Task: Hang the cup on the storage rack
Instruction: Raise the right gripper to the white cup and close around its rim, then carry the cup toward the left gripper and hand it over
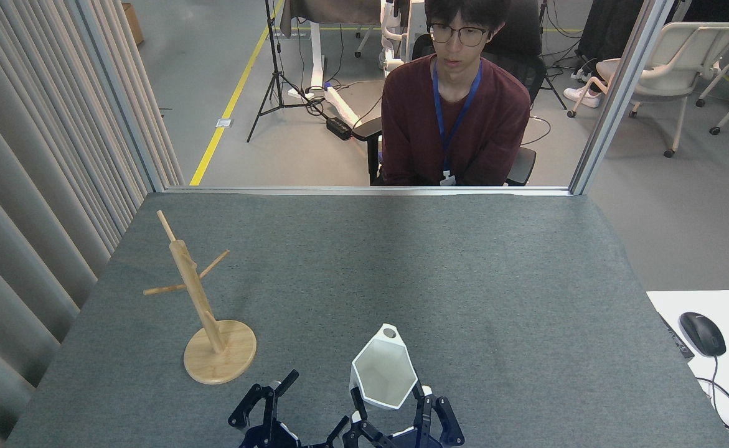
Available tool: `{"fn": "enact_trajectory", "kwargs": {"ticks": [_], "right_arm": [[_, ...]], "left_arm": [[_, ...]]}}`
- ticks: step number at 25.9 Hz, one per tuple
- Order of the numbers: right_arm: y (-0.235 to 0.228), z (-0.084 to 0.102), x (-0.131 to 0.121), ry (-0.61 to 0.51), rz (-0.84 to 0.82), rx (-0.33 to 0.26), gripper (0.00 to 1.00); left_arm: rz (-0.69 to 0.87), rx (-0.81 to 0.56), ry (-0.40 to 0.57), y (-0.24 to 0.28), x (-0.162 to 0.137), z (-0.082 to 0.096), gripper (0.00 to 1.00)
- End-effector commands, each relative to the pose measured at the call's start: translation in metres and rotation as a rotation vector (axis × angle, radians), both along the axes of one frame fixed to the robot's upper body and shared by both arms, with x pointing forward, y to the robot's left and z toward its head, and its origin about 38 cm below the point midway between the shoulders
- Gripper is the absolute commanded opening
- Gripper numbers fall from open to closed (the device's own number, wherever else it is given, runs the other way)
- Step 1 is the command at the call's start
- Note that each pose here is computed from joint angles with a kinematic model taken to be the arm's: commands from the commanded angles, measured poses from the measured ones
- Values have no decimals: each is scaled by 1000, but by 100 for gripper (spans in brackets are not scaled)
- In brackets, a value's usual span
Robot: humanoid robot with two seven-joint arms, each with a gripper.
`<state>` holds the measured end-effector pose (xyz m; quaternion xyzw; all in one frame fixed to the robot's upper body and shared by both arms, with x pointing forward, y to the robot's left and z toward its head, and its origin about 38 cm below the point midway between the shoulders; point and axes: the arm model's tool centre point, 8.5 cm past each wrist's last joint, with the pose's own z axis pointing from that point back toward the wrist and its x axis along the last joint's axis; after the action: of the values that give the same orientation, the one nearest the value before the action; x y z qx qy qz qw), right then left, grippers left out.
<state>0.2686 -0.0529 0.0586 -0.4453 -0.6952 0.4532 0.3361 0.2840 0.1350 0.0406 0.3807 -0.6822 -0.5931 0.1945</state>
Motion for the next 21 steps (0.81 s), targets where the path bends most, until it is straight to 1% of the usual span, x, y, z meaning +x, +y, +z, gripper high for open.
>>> {"fn": "enact_trajectory", "kwargs": {"ticks": [1, 5, 8, 13, 16, 21], "right_arm": [[0, 0, 0, -1, 8, -2, 44], [5, 3, -2, -9, 27, 6, 44], [15, 7, -9, -13, 62, 19, 44], [18, 6, -20, -12, 69, 31, 45], [16, 3, -26, -2, 80, 30, 45], [16, 2, -27, -5, 83, 23, 45]], "left_arm": [[-46, 9, 5, -11, -6, -2, 99], [-70, 21, 5, -18, -10, -4, 99], [-75, 33, 1, -20, -11, -5, 99], [-74, 37, 2, -19, -12, -6, 99], [-75, 36, 3, -19, -13, -6, 99], [-77, 35, 1, -19, -14, -5, 99]]}}
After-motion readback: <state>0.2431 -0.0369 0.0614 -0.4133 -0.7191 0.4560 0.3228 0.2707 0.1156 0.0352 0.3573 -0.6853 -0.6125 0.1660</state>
